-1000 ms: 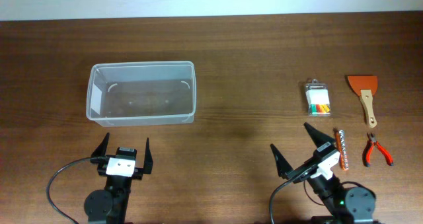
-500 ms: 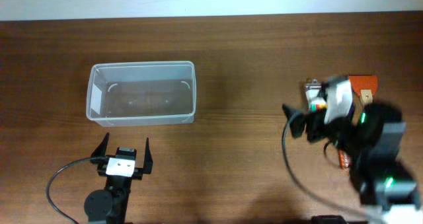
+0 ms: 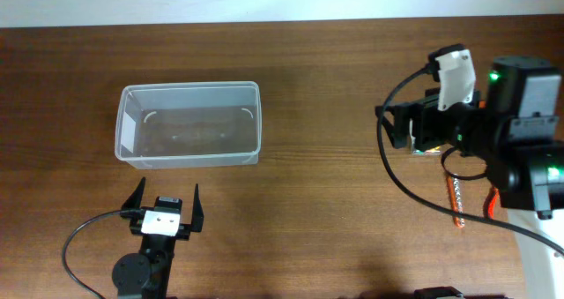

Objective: Pack container
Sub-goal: 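Swing the right gripper left toward the clear container's right end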

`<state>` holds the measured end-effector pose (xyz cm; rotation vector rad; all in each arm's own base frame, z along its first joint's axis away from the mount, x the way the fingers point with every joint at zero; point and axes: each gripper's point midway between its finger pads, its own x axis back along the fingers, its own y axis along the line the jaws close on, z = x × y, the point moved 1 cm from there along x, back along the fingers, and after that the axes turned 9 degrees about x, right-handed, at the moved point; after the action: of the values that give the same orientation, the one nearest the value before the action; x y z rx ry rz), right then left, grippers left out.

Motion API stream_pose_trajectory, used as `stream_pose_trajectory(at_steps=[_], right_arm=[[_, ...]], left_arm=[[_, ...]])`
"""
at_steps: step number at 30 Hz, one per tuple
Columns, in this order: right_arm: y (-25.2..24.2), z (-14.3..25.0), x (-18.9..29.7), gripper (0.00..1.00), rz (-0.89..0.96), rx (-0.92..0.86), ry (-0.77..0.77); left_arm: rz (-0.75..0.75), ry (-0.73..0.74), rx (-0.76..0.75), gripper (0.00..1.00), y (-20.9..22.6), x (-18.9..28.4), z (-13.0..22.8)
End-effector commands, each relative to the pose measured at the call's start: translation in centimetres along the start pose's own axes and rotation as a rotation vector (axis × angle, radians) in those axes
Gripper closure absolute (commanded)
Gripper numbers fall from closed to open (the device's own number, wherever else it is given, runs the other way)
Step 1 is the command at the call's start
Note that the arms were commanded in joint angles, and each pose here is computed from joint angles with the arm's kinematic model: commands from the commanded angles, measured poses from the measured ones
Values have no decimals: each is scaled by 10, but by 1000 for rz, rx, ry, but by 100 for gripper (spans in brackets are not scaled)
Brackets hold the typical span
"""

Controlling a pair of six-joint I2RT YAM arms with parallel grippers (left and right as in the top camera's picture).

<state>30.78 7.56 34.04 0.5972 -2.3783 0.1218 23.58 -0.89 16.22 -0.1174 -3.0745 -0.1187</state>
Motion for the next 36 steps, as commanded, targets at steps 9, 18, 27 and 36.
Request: stream_pose_trajectory(at_steps=[9,18,27,36], right_arm=[[-10,37,6,1,157,-146,233],[3,34,4,1,79,-156,222],[-3,42,-17,1,80,-259,319],[11,48,-50,1,43,-222,514]], left_arm=[[-11,0,7,1,2,0,2],[-11,0,7,1,2,0,2],[-11,0,7,1,2,0,2],[-12,-5,6,1,2,0,1]])
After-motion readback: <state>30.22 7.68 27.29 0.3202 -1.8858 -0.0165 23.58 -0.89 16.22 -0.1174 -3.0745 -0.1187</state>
